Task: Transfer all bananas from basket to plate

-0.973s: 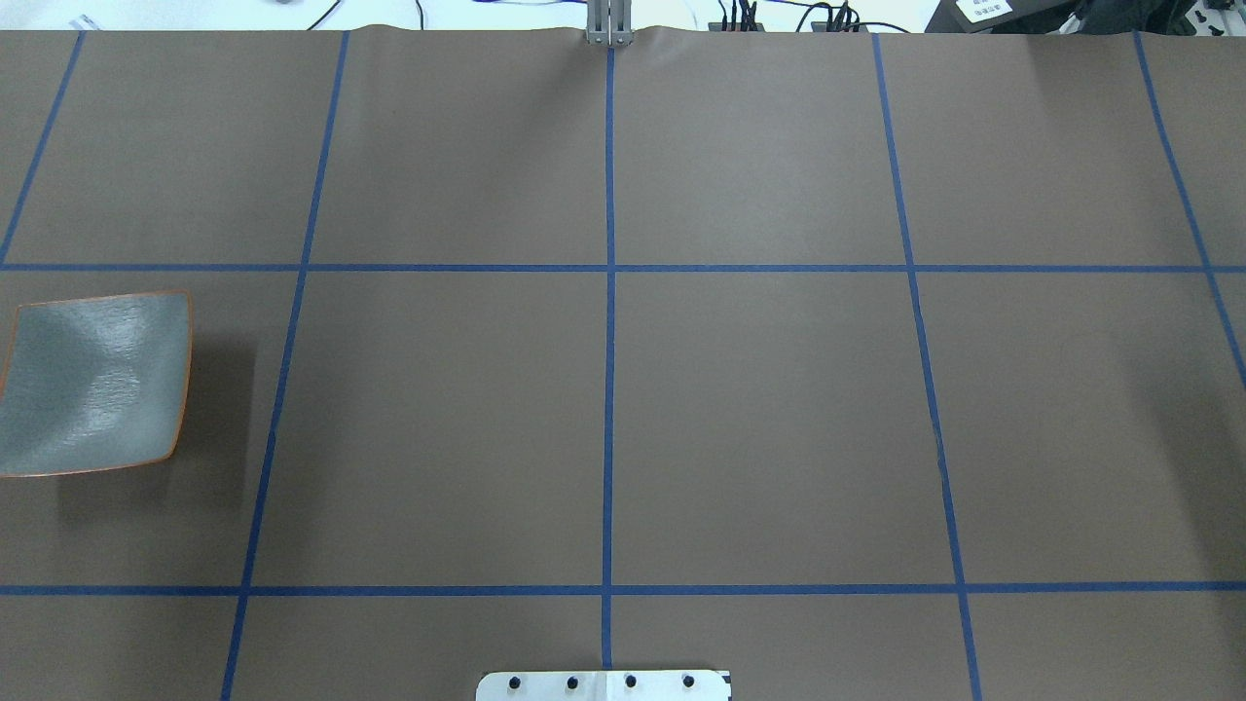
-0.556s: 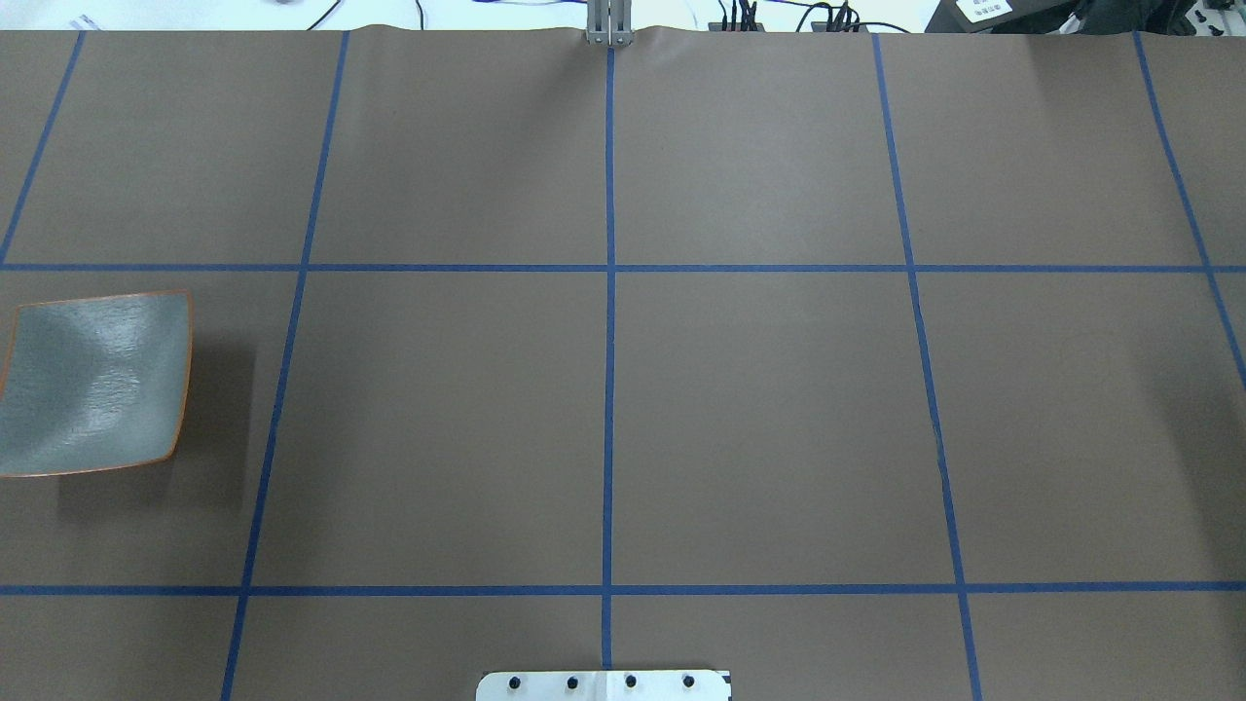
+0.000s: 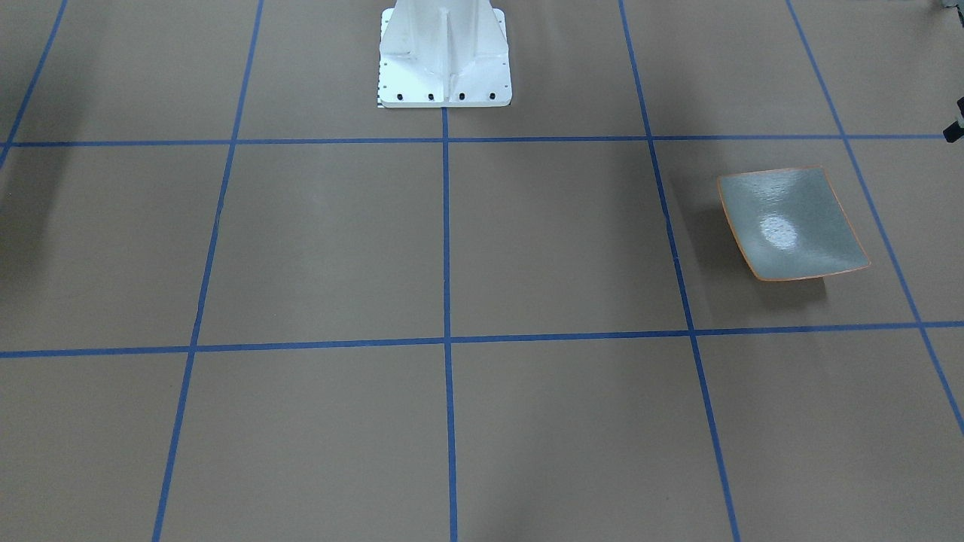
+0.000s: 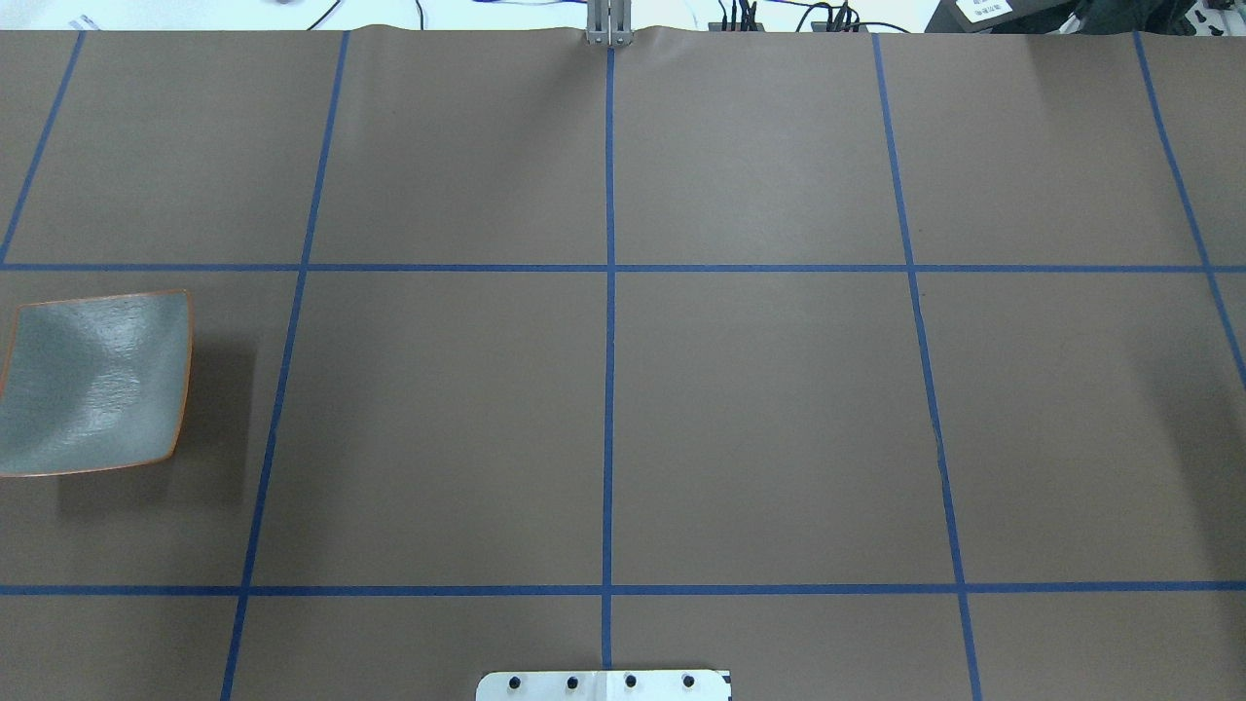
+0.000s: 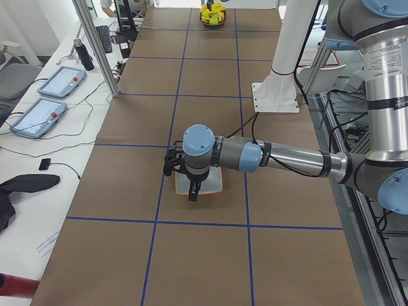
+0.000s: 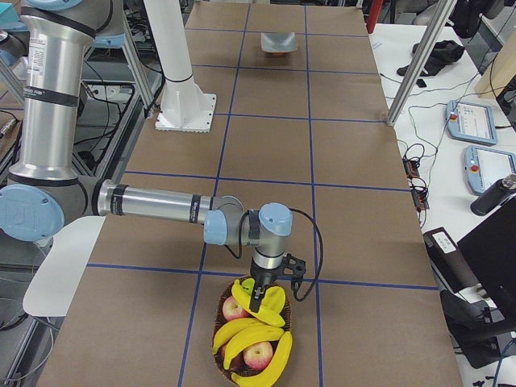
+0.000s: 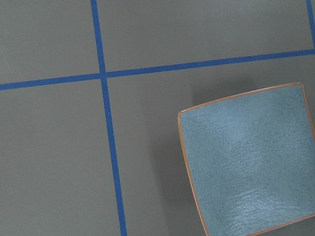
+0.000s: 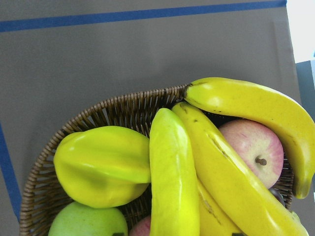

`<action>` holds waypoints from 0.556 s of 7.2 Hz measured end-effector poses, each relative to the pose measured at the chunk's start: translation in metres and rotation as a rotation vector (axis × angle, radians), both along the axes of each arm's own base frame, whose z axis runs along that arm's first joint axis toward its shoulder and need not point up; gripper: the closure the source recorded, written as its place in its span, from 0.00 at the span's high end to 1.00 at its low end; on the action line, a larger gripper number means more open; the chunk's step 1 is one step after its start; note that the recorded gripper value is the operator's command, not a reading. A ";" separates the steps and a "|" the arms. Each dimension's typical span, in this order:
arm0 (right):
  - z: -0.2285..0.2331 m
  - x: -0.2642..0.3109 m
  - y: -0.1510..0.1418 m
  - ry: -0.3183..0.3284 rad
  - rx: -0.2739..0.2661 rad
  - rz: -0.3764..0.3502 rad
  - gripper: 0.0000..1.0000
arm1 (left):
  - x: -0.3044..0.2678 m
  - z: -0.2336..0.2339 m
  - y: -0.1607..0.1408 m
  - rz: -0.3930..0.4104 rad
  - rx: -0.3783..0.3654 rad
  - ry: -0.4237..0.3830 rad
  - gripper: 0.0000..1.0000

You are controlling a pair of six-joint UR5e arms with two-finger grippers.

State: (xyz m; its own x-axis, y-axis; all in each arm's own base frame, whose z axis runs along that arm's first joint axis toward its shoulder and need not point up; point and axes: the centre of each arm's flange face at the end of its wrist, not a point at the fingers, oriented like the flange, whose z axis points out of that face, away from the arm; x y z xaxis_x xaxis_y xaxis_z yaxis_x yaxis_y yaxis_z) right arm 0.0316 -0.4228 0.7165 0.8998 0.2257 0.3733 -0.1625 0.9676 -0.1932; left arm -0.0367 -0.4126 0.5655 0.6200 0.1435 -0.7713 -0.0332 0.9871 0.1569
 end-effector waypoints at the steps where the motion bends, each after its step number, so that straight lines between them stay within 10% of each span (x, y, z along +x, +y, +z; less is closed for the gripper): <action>1: 0.001 -0.001 -0.001 -0.007 -0.017 0.002 0.77 | 0.000 0.000 0.001 0.000 0.000 0.002 1.00; 4: 0.013 -0.007 0.001 -0.017 -0.064 0.024 0.76 | 0.000 -0.006 0.004 0.000 0.010 0.004 1.00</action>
